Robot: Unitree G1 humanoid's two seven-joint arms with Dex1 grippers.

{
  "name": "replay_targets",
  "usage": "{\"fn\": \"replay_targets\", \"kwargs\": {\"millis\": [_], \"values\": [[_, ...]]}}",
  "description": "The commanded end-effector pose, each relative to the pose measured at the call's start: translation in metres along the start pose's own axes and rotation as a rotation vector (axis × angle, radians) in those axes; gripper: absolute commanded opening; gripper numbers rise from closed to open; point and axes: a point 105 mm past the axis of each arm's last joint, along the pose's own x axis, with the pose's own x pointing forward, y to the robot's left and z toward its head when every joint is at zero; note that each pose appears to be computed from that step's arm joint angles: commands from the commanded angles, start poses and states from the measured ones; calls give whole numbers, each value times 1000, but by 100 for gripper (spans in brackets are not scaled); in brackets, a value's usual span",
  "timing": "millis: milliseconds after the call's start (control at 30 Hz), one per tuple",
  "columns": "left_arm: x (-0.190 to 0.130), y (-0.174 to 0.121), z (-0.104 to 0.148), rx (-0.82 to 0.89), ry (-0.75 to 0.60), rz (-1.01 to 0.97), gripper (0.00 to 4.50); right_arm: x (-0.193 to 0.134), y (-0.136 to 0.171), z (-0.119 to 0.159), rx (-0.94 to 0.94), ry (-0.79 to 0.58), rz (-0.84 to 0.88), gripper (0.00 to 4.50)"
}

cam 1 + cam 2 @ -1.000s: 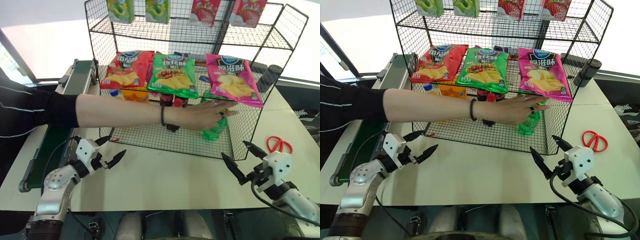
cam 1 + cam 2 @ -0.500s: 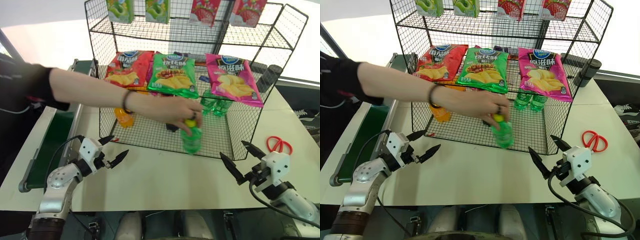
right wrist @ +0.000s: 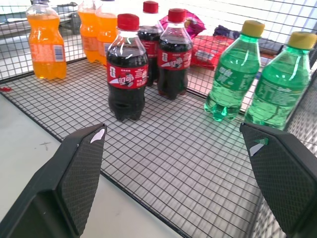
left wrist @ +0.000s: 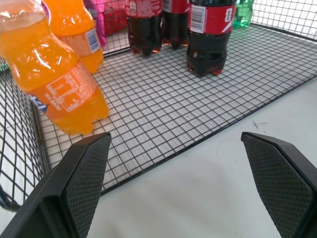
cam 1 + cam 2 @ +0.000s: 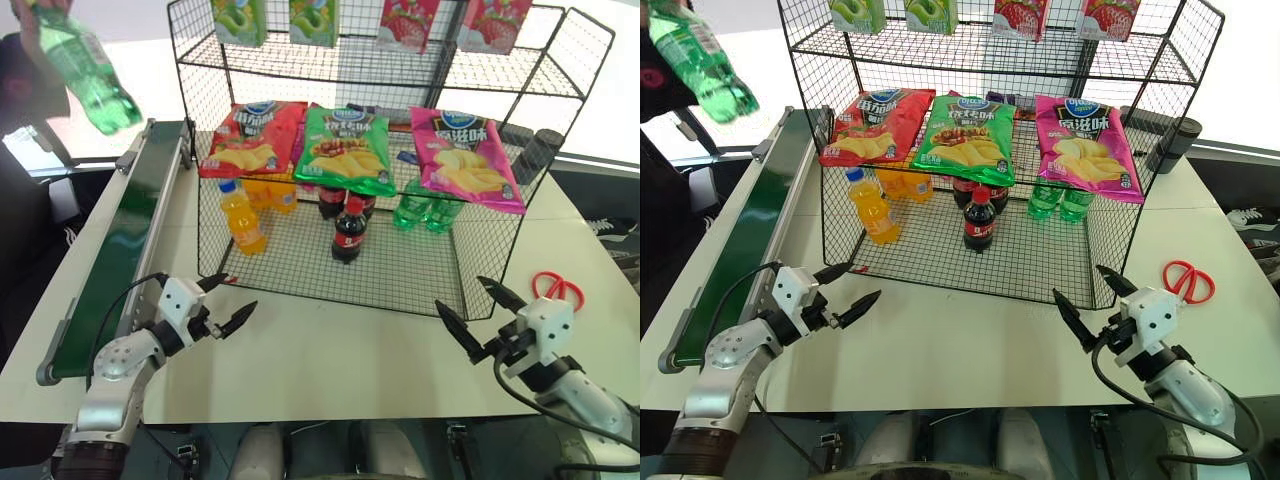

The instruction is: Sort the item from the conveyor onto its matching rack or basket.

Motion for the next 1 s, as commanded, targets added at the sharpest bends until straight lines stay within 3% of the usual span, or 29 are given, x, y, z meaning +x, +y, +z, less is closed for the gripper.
{"fn": "replay_targets", "kwargs": {"millis": [33, 233, 533, 767, 1000], "values": [[-4, 8, 17, 16, -30, 37, 450, 3, 2, 8, -18, -22, 11, 448], [-13, 21, 26, -73, -9, 76, 450, 9, 4, 8, -15, -25, 37, 448], [-47, 70, 43, -173, -174, 378, 450, 23, 14, 15, -1, -48, 117, 448], [-75, 122, 31, -153, -184, 762, 450, 36, 33, 19, 24, -55, 187, 448], [-83, 142, 21, -146, -182, 963, 450, 51, 58, 27, 29, -83, 248, 448]]}}
